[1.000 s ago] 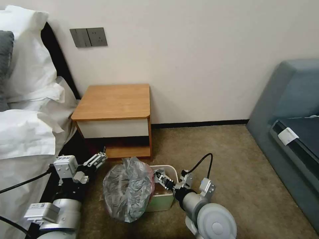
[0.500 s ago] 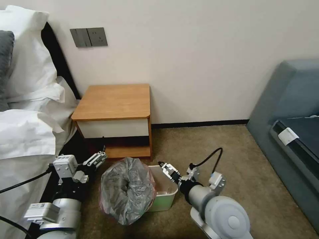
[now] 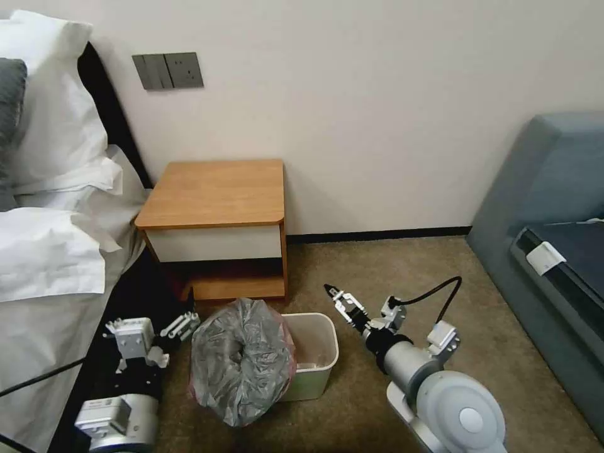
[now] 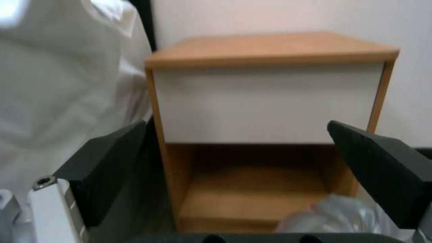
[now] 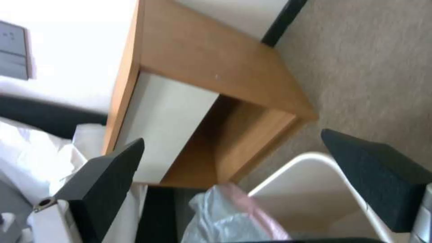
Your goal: Pick up the garbage bag from the table and place it over the trash can.
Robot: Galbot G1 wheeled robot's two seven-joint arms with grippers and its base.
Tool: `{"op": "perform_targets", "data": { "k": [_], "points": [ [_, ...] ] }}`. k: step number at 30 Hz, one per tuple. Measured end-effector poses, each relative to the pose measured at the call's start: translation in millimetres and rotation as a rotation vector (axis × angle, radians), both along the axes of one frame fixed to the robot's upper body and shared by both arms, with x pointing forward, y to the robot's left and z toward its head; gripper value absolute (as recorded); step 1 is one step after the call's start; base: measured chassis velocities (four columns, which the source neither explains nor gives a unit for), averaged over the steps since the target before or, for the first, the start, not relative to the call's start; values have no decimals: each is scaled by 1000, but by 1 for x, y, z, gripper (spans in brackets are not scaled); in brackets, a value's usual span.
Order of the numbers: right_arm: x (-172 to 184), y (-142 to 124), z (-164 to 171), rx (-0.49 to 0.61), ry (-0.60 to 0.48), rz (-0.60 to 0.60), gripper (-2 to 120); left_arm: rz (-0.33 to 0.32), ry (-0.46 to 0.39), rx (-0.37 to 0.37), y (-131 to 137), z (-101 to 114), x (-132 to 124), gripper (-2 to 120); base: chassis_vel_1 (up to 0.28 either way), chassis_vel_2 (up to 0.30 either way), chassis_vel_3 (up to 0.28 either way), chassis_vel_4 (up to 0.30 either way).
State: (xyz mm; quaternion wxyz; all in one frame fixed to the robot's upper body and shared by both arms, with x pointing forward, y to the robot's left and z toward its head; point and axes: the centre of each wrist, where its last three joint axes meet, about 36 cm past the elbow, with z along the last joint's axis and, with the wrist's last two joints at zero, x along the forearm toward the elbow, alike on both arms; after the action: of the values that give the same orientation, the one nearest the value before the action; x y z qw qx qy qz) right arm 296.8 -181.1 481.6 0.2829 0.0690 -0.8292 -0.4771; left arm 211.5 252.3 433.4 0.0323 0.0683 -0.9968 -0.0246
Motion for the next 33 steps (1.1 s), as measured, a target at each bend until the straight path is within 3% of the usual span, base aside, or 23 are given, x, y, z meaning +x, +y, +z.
{"op": "perform_targets", "data": {
  "k": [8, 23, 30, 33],
  "points": [
    [3, -15, -11, -68, -39, -18, 100, -35, 66, -22, -1, -14, 6, 100, 0, 0, 0, 0],
    [4, -18, -18, -75, -21, -35, 100, -99, 127, -52, -6, -12, 6, 100, 0, 0, 0, 0],
    [1, -23, -21, -86, -9, -51, 100, -121, 194, -89, -28, -12, 7, 82, 0, 0, 0, 0],
    [0, -24, -21, -90, -5, -56, 100, -104, 225, -95, -31, -12, 8, 82, 0, 0, 0, 0]
  ]
}}
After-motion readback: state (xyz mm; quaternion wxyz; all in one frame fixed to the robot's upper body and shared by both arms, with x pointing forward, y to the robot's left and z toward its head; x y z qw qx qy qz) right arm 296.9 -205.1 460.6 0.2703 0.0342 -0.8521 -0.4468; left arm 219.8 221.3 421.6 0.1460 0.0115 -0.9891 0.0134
